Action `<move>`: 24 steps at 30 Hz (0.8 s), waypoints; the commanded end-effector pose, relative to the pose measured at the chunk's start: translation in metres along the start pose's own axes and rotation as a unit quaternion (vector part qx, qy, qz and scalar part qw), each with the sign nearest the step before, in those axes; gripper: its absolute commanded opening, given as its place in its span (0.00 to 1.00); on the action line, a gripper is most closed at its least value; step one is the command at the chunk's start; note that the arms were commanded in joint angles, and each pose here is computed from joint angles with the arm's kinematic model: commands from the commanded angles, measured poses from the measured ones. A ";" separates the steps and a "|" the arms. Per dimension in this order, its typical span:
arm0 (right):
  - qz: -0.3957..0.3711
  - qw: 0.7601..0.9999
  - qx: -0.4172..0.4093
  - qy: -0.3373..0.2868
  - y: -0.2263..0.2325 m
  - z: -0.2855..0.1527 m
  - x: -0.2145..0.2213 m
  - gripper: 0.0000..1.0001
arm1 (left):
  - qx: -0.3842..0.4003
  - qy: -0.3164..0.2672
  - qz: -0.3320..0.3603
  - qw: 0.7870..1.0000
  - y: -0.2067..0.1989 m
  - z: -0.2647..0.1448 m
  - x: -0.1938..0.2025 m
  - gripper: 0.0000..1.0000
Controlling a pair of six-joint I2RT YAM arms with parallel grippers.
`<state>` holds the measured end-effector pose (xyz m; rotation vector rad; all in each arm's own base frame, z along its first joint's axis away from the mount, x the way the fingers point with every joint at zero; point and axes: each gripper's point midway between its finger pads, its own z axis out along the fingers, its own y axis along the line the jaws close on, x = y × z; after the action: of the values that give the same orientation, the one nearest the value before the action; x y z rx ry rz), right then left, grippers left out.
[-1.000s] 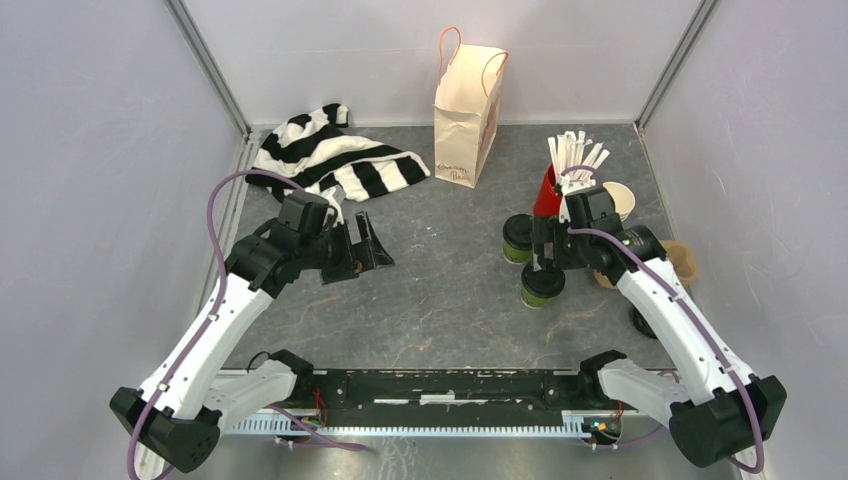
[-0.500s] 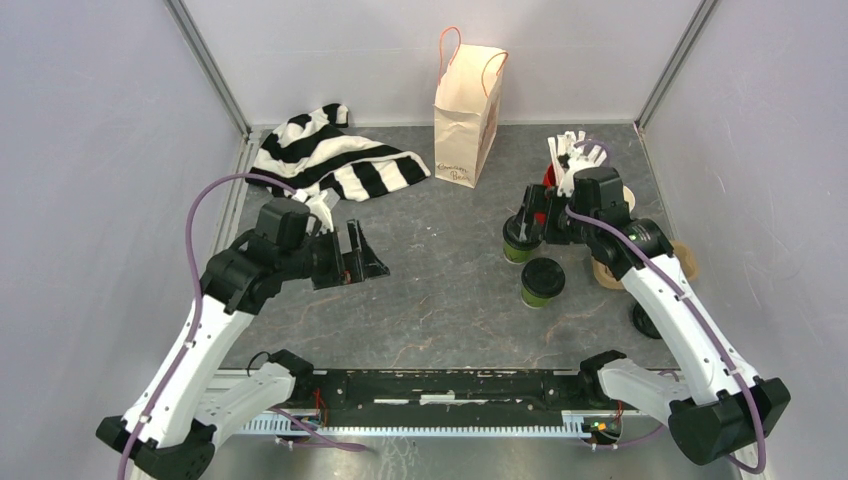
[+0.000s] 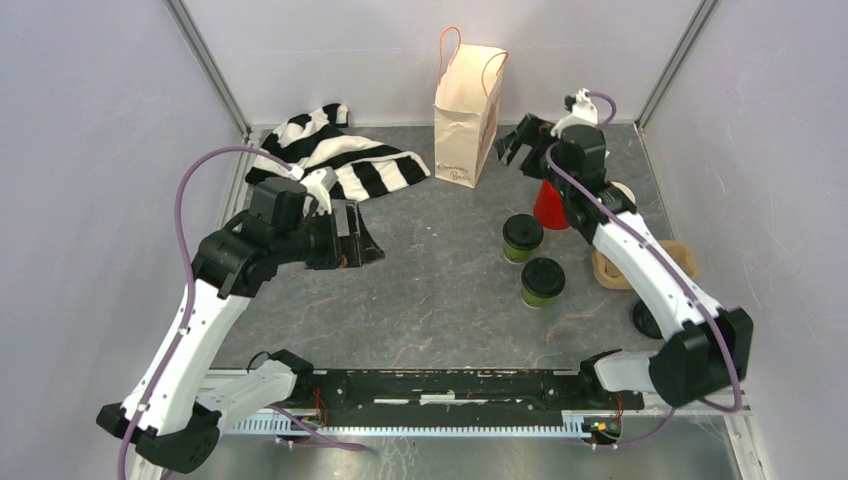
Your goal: Pack the takeout coffee
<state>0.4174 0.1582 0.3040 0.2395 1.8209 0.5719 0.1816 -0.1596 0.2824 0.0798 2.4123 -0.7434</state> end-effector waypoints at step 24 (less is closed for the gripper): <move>-0.055 0.965 -0.130 -0.222 0.082 0.183 -0.122 0.33 | -0.140 -0.054 -0.021 0.989 0.031 0.068 -0.083 0.97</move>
<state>0.6315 0.2269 0.3401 0.0329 1.4457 0.5173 0.2786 -0.1575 0.2496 -0.0523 2.4919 -0.3787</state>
